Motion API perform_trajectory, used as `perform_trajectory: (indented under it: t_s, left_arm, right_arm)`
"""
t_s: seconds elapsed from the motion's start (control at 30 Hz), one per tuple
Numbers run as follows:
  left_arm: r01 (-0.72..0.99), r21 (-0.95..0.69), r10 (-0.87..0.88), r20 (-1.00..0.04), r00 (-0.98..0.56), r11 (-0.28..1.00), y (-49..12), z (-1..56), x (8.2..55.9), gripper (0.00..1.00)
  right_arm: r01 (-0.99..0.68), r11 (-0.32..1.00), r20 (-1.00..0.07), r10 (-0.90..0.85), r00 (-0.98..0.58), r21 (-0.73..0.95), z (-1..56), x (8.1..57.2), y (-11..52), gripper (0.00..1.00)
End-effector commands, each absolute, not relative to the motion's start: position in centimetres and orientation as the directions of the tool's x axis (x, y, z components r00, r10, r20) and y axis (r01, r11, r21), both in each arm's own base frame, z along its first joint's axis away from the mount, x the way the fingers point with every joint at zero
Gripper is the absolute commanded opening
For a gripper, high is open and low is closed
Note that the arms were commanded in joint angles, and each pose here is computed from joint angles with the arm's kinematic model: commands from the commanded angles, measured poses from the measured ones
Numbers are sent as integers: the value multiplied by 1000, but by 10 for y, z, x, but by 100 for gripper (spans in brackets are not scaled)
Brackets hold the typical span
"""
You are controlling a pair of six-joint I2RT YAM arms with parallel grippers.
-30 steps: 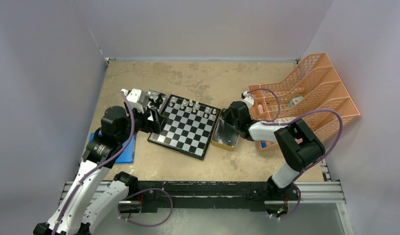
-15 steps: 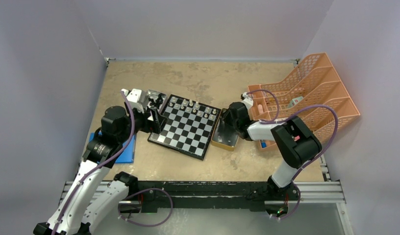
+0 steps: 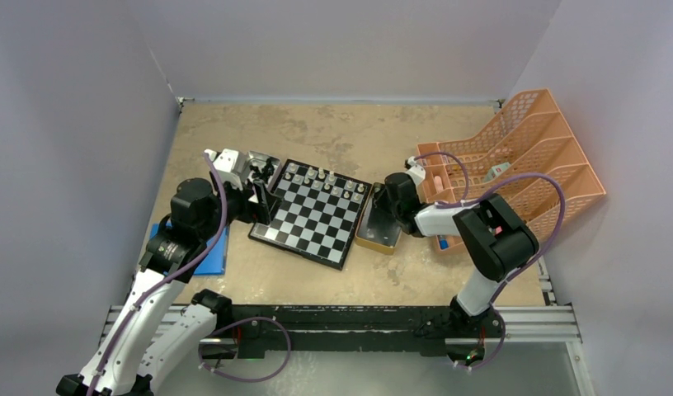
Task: Set up the chess pieces on the board
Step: Pick up the chess piece from the storage box, then place the chess piece on the chessboard.
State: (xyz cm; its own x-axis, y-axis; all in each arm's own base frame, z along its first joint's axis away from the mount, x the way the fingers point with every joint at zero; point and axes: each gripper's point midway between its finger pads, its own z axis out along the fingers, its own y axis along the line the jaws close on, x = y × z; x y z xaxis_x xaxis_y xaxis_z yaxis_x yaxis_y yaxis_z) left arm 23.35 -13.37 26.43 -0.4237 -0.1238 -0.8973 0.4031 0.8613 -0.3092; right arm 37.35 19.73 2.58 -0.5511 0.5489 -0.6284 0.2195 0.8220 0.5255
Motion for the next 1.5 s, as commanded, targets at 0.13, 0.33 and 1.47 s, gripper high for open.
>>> perform_trajectory:
  t_s: [0.13,0.33,1.47]
  left_arm:
    - [420,-293,-121,-913,-389,859,-136,271,238,84]
    - [419,-293,-122,-913,-388,860,-135,271,238,84]
    - [836,538,131,-826,549,-113,-238,253,178,72]
  right_arm:
    - [205,843,-694,529,-488,498,60,379,186,4]
    - [131,860,-712,485,-507,493,89,361,184,3]
    - [-787,288,-782,-162,-602,546,222,200,322,2]
